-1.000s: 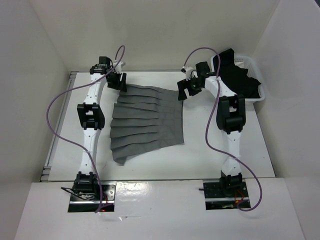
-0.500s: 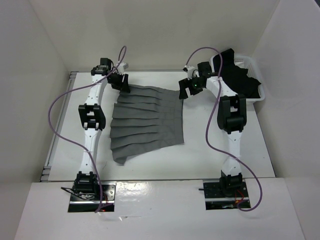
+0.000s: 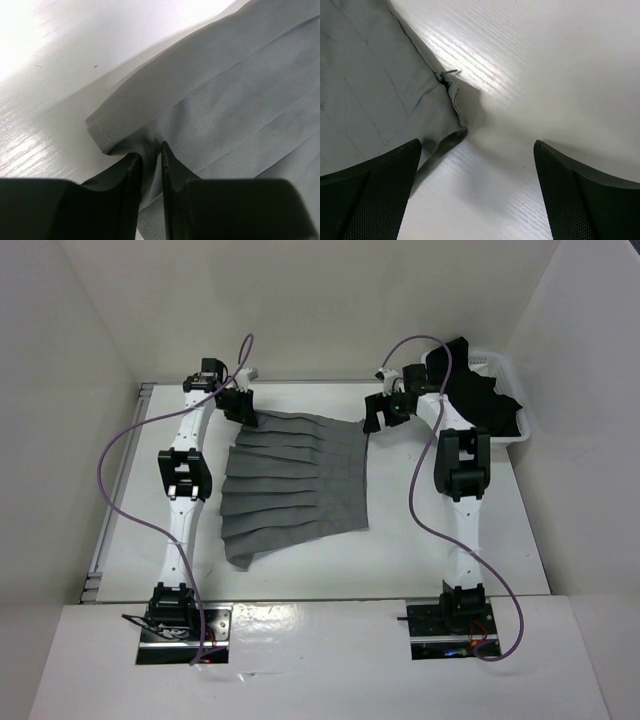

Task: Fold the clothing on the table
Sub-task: Fold the skirt

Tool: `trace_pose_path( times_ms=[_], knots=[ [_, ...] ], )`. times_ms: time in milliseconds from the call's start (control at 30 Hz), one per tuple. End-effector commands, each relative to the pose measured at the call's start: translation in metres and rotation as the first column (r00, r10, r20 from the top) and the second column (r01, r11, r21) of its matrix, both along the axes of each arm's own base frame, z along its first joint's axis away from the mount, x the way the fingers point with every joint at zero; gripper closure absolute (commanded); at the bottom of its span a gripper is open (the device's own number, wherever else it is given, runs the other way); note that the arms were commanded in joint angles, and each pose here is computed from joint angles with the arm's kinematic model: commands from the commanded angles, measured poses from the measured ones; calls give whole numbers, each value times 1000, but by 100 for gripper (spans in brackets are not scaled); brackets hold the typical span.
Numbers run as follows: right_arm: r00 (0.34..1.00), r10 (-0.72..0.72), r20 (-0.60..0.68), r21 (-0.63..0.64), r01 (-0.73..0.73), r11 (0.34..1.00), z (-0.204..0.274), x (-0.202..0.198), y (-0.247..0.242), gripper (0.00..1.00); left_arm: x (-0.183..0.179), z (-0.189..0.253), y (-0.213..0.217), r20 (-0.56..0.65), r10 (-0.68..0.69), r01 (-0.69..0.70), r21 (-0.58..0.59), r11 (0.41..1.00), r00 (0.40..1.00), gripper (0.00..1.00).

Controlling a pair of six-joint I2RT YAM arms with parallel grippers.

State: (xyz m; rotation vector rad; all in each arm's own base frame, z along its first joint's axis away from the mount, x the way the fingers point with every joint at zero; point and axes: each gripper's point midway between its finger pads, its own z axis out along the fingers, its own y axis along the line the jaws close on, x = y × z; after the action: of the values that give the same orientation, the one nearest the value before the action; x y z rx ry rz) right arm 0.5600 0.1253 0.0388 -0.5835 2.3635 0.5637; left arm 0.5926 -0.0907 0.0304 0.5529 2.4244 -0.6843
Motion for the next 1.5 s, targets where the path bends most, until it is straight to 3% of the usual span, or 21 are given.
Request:
trace_pose_path(
  times_ms=[0, 267, 400, 600, 867, 967, 1467],
  knots=[
    [1000, 21, 10, 42, -22, 999, 3, 8, 10, 4, -16, -23, -5, -75, -31, 31, -3, 1000, 997, 74],
    [999, 39, -6, 65, -38, 997, 6, 9, 15, 4, -19, -21, -10, -84, -40, 40, -3, 999, 996, 85],
    [999, 48, -6, 65, -47, 997, 6, 8, 20, 11, -19, -16, -16, -75, -49, 49, -3, 999, 996, 91],
    [994, 100, -38, 48, -98, 994, -5, -4, 35, 39, -19, -16, -14, -75, -45, 45, 5, 999, 996, 99],
    [993, 114, -29, 14, -113, 993, -3, -4, 40, 89, -16, -9, -13, -57, -40, 41, 15, 999, 998, 100],
    [996, 87, -3, -24, -87, 996, 5, 0, 34, 99, -13, 4, -11, -28, -35, 36, 24, 999, 999, 100],
    [976, -112, 185, -152, 141, 978, 53, 40, -2, 100, 7, 90, -7, 162, 5, -12, 41, 999, 987, 100]
  ],
)
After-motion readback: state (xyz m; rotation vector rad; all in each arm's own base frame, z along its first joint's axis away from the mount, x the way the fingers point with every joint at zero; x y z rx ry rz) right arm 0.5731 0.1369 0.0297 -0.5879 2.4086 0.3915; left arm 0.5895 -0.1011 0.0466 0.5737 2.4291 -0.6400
